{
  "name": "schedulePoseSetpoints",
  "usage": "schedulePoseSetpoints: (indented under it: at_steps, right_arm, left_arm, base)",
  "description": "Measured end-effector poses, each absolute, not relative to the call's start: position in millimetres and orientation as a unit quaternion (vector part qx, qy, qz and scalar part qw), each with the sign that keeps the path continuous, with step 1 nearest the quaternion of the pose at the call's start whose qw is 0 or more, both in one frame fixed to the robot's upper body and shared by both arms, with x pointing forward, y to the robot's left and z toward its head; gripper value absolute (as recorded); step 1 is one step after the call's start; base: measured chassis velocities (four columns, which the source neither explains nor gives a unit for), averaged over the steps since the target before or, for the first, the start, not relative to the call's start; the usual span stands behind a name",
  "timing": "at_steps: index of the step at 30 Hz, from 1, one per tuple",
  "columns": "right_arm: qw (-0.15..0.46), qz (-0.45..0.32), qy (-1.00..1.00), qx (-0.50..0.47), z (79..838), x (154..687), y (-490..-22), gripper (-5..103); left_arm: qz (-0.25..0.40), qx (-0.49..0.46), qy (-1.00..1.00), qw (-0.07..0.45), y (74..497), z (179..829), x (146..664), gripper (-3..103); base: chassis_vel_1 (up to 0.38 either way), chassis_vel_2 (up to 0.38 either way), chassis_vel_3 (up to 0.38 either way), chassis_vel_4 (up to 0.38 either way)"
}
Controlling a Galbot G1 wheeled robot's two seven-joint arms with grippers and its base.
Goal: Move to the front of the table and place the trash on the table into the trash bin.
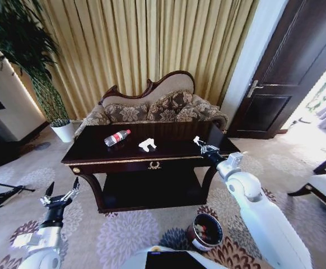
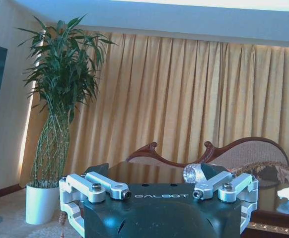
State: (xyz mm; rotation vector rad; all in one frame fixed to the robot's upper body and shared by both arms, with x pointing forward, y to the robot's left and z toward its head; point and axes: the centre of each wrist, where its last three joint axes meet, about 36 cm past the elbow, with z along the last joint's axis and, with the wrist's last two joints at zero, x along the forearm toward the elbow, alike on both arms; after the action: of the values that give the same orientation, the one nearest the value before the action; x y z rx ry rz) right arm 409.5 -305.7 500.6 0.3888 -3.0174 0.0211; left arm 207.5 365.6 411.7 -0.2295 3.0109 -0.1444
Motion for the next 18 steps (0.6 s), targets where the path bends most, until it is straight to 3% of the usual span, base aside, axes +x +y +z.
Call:
schedulePoseSetpoints:
  at_steps: [18]
  right_arm:
    - [0.041,0.006,-0.99,0.133,501.7,403.5,-293.5,0]
  left_arm:
    - [-0.048,-0.076,0.994,0.065,368.8,412.2,202.4,100]
  base:
    - [0.158,-0.156,-0.158,0.15]
